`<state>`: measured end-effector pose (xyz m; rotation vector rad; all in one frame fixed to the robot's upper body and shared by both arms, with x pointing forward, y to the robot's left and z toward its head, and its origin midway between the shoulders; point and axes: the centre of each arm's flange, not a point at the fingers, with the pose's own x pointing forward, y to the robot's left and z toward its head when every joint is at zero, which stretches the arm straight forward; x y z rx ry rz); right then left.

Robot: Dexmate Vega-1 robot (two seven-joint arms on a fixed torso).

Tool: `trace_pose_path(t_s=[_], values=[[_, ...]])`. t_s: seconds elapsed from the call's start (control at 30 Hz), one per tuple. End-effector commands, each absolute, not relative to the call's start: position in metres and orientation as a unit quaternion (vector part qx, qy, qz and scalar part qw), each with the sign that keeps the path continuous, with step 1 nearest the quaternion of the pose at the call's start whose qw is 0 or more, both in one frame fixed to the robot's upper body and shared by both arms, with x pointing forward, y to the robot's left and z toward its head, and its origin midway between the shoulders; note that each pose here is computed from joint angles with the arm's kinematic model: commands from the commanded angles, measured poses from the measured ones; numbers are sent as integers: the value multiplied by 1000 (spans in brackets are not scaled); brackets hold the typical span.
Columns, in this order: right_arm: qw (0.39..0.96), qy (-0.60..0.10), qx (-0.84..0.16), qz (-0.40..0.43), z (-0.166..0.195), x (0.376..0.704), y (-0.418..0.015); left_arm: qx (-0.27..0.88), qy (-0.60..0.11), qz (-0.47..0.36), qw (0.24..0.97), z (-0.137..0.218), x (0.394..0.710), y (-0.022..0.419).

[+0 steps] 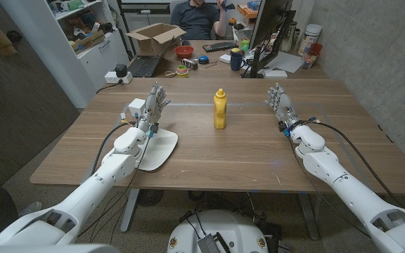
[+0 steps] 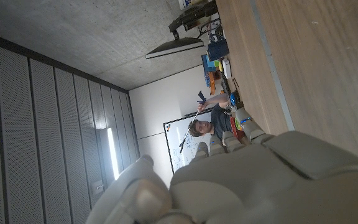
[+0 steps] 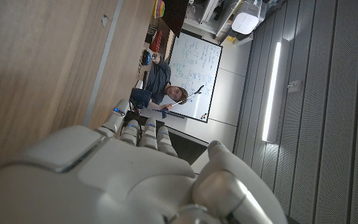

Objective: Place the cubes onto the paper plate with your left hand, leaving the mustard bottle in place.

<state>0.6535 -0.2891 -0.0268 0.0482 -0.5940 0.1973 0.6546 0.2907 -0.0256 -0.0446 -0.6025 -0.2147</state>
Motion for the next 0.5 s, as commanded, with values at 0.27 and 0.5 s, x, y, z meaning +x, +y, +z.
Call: trace_pose_path(t_s=[0.27,0.5], values=[[952,-291,23,97,-27,654,-286,8,-351,-87,932,-5,643,291],[951,-291,24,99,-27,654,-285,47,-386,-48,920,6,634,296]])
